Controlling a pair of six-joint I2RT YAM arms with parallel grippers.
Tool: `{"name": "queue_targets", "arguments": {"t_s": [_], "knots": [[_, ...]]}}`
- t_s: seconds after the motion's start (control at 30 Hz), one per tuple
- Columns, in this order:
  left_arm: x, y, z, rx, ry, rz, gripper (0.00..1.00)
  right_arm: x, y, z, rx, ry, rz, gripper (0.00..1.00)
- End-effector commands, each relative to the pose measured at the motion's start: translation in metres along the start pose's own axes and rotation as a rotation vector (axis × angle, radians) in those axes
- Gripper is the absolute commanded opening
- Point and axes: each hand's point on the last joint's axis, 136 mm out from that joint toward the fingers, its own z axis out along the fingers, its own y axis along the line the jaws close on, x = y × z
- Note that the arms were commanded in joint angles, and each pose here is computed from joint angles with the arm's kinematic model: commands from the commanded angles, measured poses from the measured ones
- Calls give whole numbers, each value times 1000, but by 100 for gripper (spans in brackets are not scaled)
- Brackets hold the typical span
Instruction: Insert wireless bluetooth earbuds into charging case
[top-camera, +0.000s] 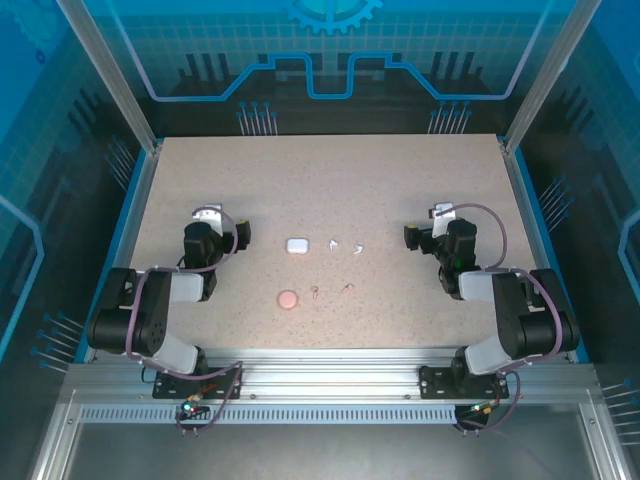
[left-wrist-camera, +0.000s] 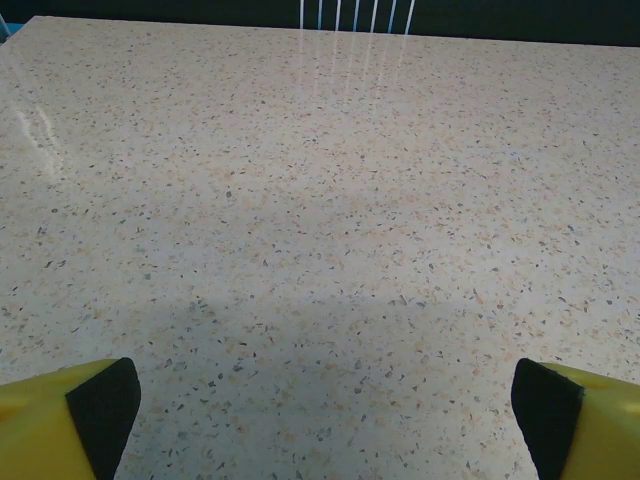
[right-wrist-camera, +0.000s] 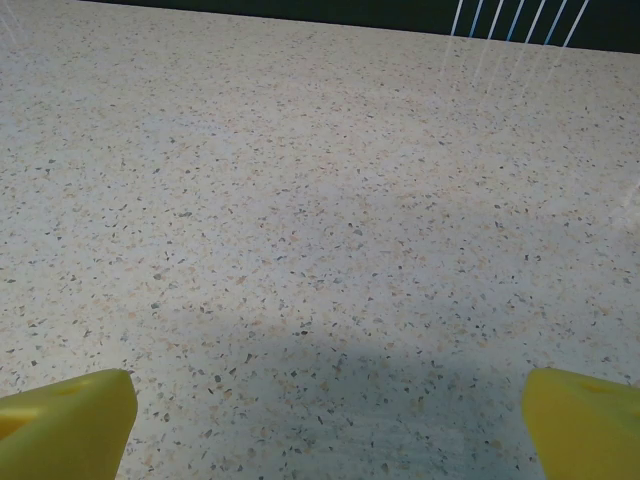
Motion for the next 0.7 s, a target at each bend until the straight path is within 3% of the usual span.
{"name": "queue_targets", "arguments": {"t_s": [0.0,0.67], "knots": [[-2,-2,1,18,0,-13,99,-7,-3,2,6,-20,-7,100],[-2,-3,1,22,-1,-14,99,-8,-8,1,17,-26,16,100]]}}
